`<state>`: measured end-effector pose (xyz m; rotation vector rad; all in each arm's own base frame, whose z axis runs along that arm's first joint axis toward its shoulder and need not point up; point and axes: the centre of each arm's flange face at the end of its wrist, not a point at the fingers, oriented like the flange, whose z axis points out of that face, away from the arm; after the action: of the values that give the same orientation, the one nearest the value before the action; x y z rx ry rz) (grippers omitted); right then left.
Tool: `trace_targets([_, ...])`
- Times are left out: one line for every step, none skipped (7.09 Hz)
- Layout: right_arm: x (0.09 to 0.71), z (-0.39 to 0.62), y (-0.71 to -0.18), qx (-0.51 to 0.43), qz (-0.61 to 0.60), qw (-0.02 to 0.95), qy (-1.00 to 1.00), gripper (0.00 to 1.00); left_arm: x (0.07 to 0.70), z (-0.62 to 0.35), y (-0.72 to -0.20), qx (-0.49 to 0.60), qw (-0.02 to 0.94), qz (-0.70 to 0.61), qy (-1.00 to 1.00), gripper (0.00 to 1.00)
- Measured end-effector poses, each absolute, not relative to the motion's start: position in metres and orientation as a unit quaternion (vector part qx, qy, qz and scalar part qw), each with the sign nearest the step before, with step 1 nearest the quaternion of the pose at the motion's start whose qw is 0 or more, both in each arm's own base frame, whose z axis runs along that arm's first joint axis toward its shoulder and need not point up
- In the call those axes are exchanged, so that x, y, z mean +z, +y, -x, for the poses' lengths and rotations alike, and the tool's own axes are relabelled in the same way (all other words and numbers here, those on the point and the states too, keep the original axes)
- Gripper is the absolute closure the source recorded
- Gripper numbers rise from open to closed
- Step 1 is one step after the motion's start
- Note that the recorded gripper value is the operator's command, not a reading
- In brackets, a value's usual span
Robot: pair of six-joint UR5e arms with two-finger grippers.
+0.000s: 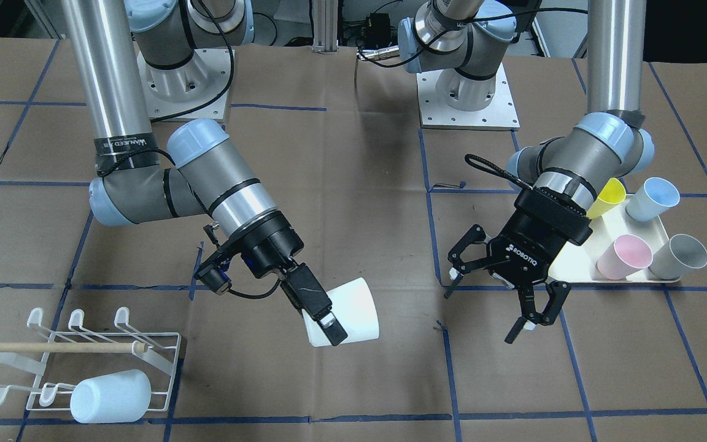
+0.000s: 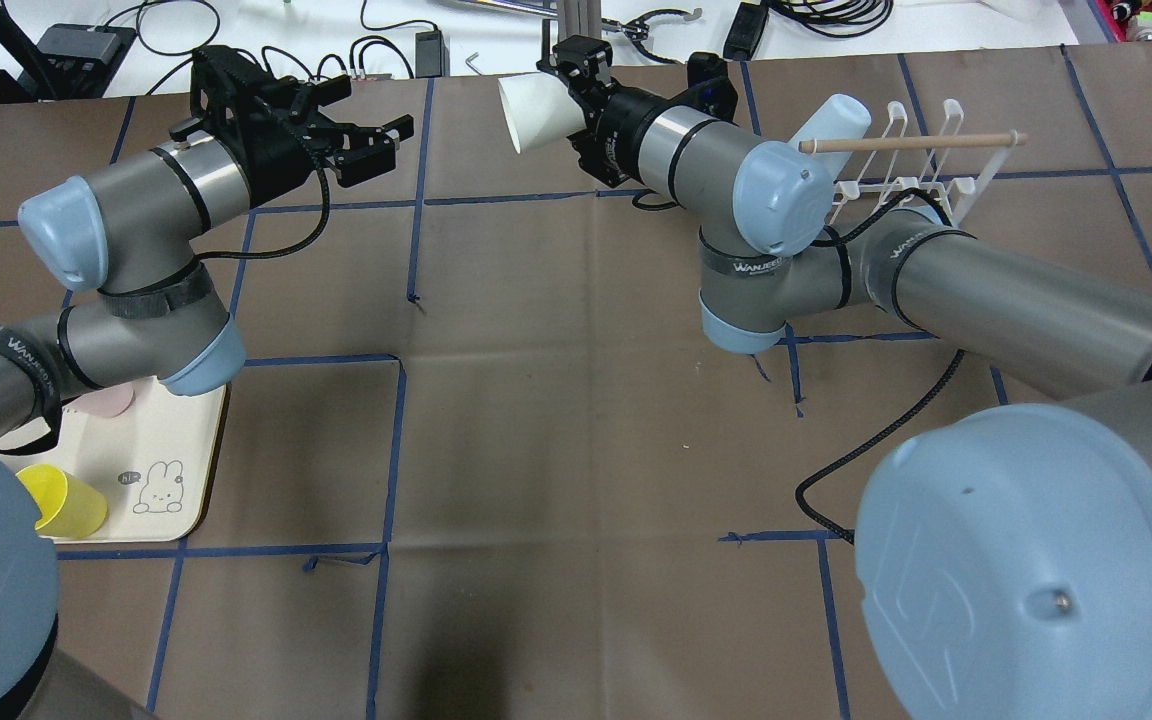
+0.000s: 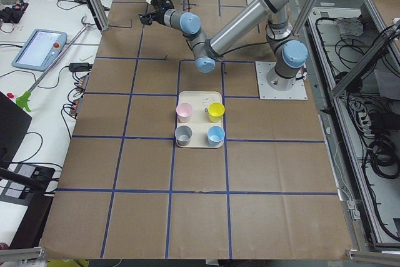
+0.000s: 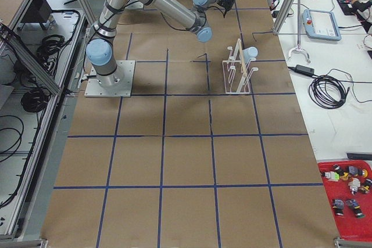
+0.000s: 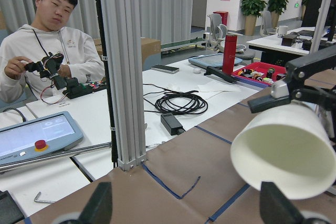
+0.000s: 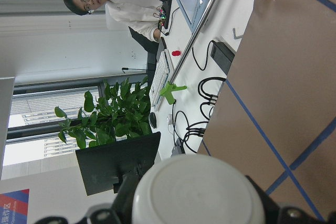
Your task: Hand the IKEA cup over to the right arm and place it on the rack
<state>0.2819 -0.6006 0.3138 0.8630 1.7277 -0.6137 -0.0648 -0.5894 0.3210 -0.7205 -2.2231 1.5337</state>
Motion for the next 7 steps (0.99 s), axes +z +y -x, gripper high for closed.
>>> trace_targets([0.319, -0.254, -0.612, -0.3, -0.335, 0.51, 0.733, 0.66, 0.326, 0.053, -0.606, 0.521, 0.137, 0.216, -0.815, 0.0])
trace_targets([0.323, -0.224, -0.622, -0.349, -0.298, 0.481, 0.747, 0.66, 0.337, 0.043, -0.627, 0.492, 0.112, 0.185, -0.843, 0.0])
trace_targets([0.327, -0.195, -0.631, -0.402, -0.247, 0.441, 0.764, 0.66, 0.352, 0.035, -0.651, 0.452, 0.082, 0.158, -0.874, 0.0])
trace_targets([0.329, -0.17, -0.638, -0.451, -0.189, 0.391, 0.78, 0.73, 0.367, 0.036, -0.669, 0.404, 0.048, 0.138, -0.903, 0.0])
trace_targets([0.329, -0.145, -0.644, -0.492, -0.134, 0.338, 0.791, 0.83, 0.379, 0.043, -0.679, 0.35, 0.017, 0.12, -0.929, 0.0])
trace_targets([0.33, -0.122, -0.65, -0.52, -0.088, 0.289, 0.799, 0.85, 0.394, 0.05, -0.679, 0.296, 0.003, 0.09, -0.951, 0.0])
trace_targets([0.331, -0.103, -0.657, -0.538, -0.051, 0.249, 0.804, 0.86, 0.413, 0.057, -0.668, 0.242, 0.001, 0.054, -0.969, 0.0])
